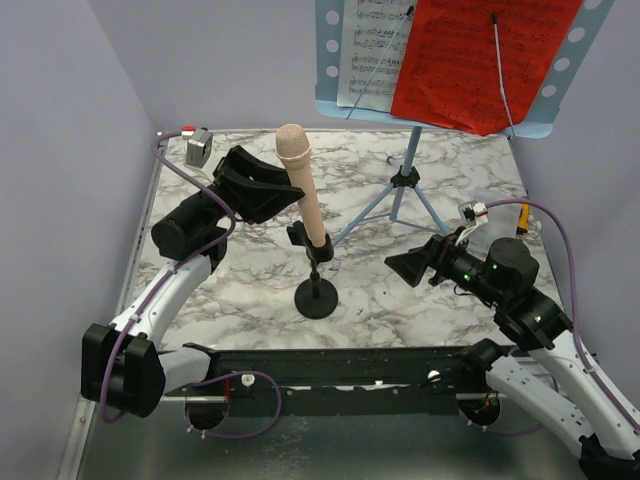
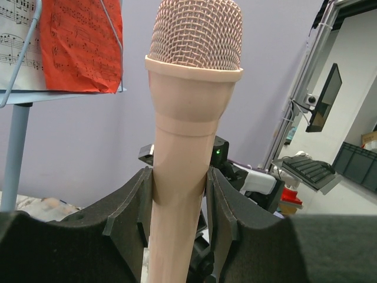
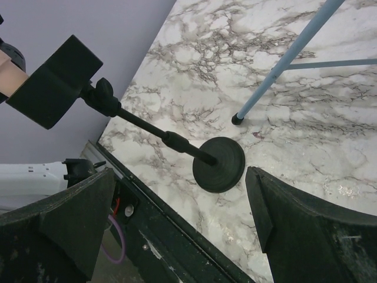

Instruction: Set up the instrument practice props

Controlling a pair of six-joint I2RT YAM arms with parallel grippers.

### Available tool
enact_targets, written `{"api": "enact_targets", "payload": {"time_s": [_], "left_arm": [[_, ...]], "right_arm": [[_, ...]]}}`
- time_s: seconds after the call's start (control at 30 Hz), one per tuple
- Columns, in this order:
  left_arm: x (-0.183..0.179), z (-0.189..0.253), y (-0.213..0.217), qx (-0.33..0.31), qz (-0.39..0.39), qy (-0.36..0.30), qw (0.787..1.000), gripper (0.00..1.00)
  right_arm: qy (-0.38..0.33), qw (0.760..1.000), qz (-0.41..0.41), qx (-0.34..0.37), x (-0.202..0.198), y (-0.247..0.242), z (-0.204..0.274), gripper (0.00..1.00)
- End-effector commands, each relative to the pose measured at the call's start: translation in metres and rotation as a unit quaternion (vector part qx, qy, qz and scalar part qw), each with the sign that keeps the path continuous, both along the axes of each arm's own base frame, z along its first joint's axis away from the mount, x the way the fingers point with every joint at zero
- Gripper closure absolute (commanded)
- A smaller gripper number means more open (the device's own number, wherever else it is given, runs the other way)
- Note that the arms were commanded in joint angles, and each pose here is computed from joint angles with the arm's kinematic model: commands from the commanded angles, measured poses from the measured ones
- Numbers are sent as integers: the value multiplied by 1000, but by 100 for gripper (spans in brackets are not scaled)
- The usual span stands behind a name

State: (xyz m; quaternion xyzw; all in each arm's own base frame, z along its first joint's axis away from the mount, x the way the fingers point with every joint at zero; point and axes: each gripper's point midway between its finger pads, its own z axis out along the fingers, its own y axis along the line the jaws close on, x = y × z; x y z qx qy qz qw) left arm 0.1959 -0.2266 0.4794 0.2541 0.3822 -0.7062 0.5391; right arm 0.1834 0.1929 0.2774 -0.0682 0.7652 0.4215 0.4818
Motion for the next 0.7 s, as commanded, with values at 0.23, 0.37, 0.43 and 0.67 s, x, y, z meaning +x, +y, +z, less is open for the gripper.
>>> {"api": "enact_targets", "payload": {"time_s": [0.23,0.37,0.43,0.67], "left_arm": [[-21,-18,-2,3,-16,-36,999,100],[-25,-25,-5,9,-23,-49,998,100],[-26,-31,-7,16,-27,-49,998,100],[-27,-50,-7,22,-31,-42,998,100]], "right_arm": [[6,1000,6,1,7,7,-6,0],[-6,999,34,2,3,14,-4,0],[-19,997,72,3,-4,22,-1,0],[-72,981,180,-5,-14,48,20,0]]}}
